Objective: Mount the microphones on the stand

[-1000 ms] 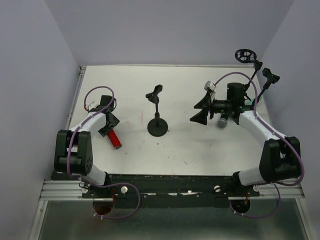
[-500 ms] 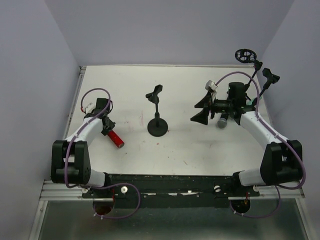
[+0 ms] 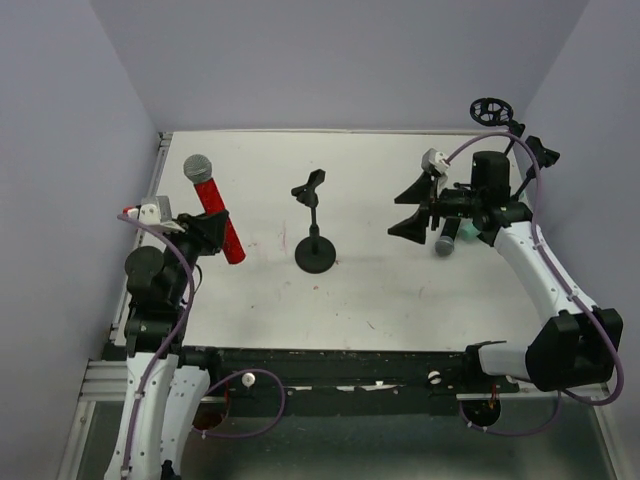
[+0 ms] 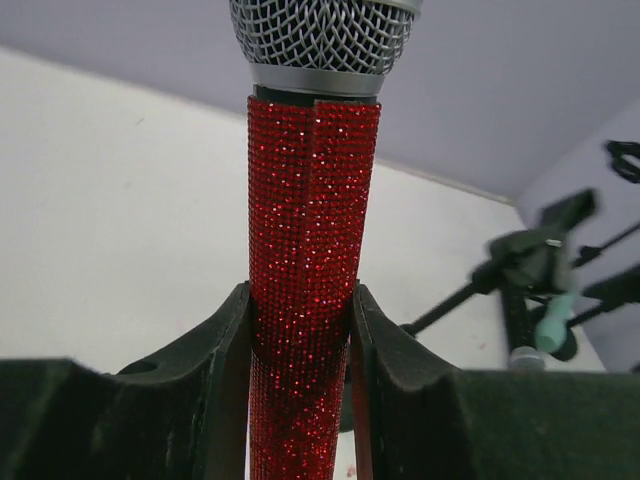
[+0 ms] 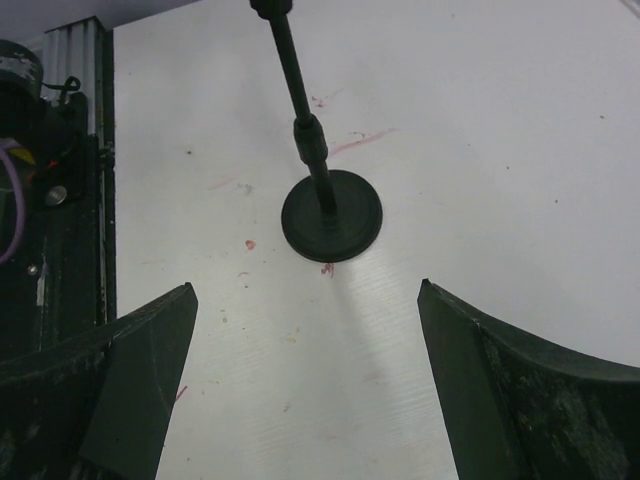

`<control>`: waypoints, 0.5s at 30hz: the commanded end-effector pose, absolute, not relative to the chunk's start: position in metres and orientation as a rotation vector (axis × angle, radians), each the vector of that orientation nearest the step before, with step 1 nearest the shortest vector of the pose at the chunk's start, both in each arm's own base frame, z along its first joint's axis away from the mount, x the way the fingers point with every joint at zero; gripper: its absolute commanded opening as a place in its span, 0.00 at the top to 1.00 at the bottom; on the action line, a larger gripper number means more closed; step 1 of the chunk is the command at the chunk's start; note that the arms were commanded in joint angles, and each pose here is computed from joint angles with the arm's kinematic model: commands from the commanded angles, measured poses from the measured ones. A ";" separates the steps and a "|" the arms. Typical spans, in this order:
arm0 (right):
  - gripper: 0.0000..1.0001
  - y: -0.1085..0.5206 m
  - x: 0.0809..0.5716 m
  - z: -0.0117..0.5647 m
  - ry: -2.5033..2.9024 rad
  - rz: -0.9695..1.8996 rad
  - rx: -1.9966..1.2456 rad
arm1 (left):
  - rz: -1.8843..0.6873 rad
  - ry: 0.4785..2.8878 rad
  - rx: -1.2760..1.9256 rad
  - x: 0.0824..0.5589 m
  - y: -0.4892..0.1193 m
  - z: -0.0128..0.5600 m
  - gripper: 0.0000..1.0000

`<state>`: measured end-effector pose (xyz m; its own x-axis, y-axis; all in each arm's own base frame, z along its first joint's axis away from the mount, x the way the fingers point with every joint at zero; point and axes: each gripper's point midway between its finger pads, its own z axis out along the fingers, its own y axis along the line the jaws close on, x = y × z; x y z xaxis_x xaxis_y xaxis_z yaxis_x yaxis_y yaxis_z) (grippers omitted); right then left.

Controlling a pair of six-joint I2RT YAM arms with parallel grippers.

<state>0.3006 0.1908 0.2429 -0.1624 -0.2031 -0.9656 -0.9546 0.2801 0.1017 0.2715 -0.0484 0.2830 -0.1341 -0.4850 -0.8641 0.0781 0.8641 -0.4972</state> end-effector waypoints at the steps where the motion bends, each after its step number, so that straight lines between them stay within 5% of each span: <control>1: 0.00 0.196 0.269 0.273 1.510 1.112 -1.147 | -0.732 1.314 0.232 0.216 -0.116 0.380 1.00; 9: 0.00 0.206 0.217 0.306 1.344 1.384 -1.199 | -1.051 1.082 0.554 0.148 -0.188 0.467 1.00; 15: 0.00 0.206 0.196 0.325 1.268 1.443 -1.244 | -1.165 1.017 0.588 0.153 -0.255 0.502 1.00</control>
